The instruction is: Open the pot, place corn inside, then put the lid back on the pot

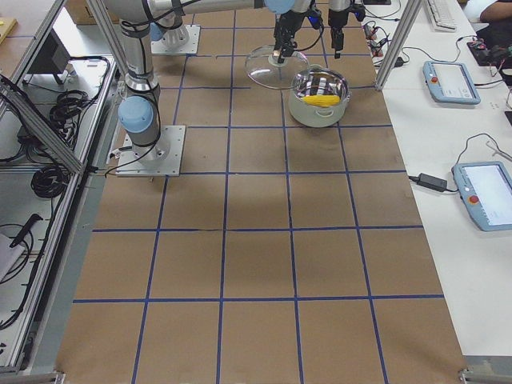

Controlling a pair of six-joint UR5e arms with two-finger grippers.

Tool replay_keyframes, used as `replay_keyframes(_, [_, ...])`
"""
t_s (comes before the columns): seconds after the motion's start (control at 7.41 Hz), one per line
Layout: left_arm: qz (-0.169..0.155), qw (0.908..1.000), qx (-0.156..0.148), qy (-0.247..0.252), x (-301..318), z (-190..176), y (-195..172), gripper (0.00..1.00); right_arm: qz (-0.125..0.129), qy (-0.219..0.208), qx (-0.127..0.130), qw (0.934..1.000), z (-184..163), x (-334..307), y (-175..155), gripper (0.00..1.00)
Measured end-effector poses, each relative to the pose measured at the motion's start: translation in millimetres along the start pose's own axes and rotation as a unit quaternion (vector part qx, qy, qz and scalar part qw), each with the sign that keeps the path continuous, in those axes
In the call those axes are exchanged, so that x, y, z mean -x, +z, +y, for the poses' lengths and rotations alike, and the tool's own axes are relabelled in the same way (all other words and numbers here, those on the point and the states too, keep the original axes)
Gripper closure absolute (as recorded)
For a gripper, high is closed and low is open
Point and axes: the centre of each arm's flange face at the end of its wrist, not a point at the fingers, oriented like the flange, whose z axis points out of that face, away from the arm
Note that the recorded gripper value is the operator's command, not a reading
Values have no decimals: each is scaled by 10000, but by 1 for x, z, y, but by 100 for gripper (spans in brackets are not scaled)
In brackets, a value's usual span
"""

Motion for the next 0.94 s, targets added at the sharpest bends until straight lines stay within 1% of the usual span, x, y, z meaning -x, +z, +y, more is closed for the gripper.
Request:
replay_keyframes(0.13, [-98,9999,131,31,36,1,-26,0,76,-14,-166,9998,-8,-7,-1,69])
replay_keyframes(0.27, [-179,9996,223,-64,71,6,-49,0,158,-28,-299,9994,-26,-12,2,69])
replay_keyframes(0.4, [-237,9991,307,-171,106,15,-73,0,205,-54,-404,9990,-51,-16,7,69])
replay_keyframes(0.54, [-341,9986,347,-207,144,29,-102,0,210,-96,-455,9987,-79,-17,12,69])
replay_keyframes(0.67, [-512,9977,379,-222,177,52,-133,0,207,-160,-459,9986,-106,-12,21,69])
replay_keyframes(0.81, [-681,9964,448,-249,200,82,-162,0,209,-258,-431,9985,-132,0,33,69])
replay_keyframes(0.94, [-797,9950,529,-271,208,116,-183,0,217,-362,-405,9983,-153,13,44,69])
